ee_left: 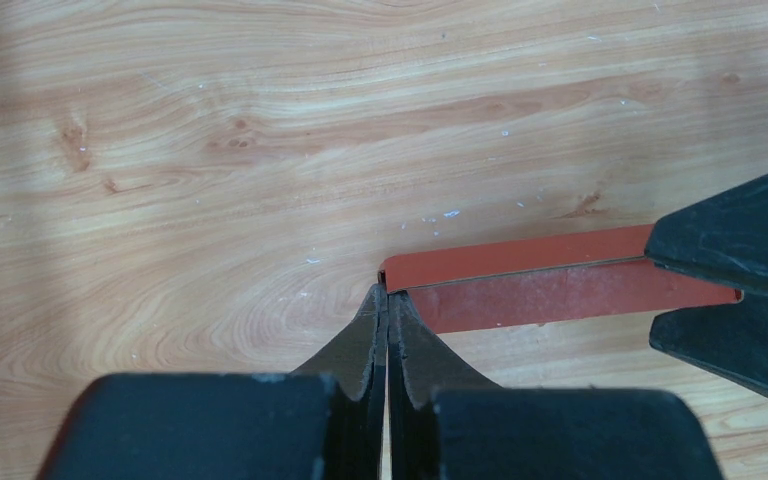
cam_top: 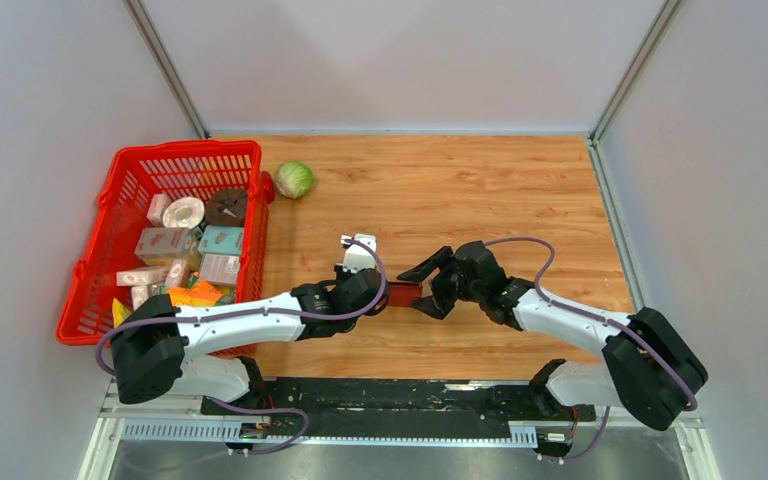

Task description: Fold the paper box

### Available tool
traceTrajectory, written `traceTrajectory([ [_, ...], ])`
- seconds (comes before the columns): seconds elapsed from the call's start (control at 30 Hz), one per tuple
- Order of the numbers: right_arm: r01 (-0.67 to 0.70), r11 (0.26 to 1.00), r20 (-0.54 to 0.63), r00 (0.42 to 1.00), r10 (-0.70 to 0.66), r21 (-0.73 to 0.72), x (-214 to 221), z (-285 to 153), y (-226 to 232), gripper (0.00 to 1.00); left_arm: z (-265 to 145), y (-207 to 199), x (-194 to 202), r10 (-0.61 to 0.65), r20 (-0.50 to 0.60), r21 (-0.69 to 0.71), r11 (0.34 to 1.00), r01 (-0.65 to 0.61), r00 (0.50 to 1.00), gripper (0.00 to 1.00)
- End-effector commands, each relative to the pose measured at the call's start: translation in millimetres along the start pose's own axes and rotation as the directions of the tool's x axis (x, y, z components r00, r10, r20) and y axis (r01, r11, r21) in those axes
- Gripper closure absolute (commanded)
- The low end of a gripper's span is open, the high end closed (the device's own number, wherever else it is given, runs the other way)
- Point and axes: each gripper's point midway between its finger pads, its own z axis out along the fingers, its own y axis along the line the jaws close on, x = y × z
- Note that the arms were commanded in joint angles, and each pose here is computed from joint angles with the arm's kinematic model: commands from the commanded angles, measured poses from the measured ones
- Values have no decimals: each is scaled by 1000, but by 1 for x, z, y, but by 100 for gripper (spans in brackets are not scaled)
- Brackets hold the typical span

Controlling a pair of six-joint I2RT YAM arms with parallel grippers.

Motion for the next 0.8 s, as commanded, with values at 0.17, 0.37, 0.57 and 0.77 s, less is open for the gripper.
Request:
traceTrajectory([
  [0.17,-76,994,-18,997,75,-77,-10,9,6,35,-2,-1,3,30,-21,-11,999,-30,999,100],
  [0.37,-78,994,-33,997,76,-79,-11,15,2,41,-3,-1,4,36,-21,-13,999,-36,999,100],
  [0.57,-92,992,-40,995,89,-83,-15,21,-4,48,-3,0,5,36,-24,-14,999,-36,999,99],
  [0.77,-80,994,-30,997,78,-78,-21,24,-9,51,-8,-4,5,20,-25,21,1000,-20,999,80],
])
